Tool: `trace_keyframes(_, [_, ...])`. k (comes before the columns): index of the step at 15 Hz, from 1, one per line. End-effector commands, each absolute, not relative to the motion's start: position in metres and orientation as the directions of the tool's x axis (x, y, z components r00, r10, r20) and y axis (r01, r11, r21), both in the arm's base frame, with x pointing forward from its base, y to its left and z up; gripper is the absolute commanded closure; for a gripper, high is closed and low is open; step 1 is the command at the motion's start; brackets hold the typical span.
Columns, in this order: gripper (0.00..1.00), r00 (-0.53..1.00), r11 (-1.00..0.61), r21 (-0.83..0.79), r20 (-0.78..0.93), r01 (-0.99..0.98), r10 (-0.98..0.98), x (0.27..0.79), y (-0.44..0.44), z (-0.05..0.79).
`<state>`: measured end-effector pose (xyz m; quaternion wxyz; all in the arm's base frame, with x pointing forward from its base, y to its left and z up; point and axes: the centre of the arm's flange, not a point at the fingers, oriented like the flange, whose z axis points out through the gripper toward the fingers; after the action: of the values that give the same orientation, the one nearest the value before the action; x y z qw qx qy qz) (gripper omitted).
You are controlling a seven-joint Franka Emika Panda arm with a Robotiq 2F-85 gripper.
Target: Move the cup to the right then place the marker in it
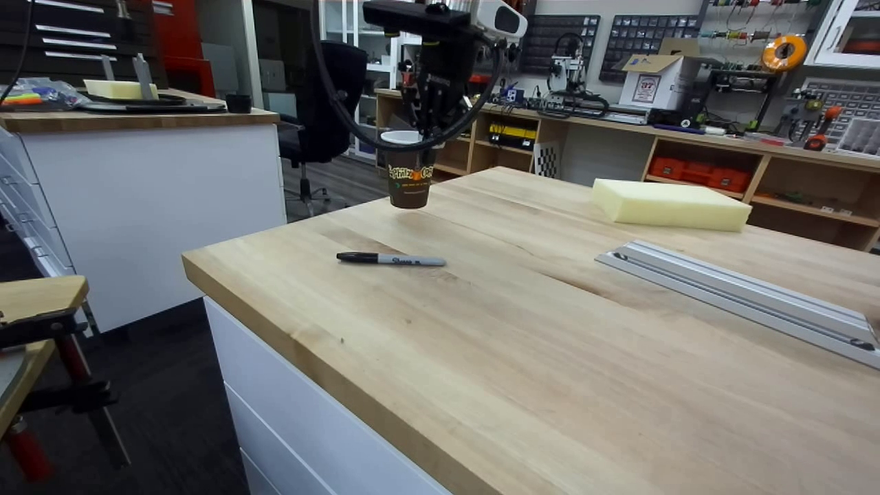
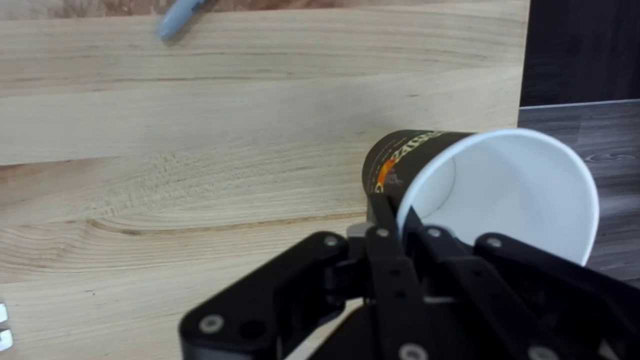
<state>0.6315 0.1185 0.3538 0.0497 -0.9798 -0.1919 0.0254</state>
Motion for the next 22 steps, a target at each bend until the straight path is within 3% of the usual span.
trace_keyframes(1, [0.99, 0.933, -0.935, -0.064, -0.067, 0.349, 0.353, 0.631, 0.097, 0.376])
trace_keyframes(12, [0.99, 0.989, -0.989, 0.016, -0.029, 0.147, 0.146, 0.627, 0.006, 0.389])
trace_keyframes(22, [0.99, 0.992, -0.991, 0.034, -0.016, -0.128, -0.128, 0.576, -0.119, 0.402])
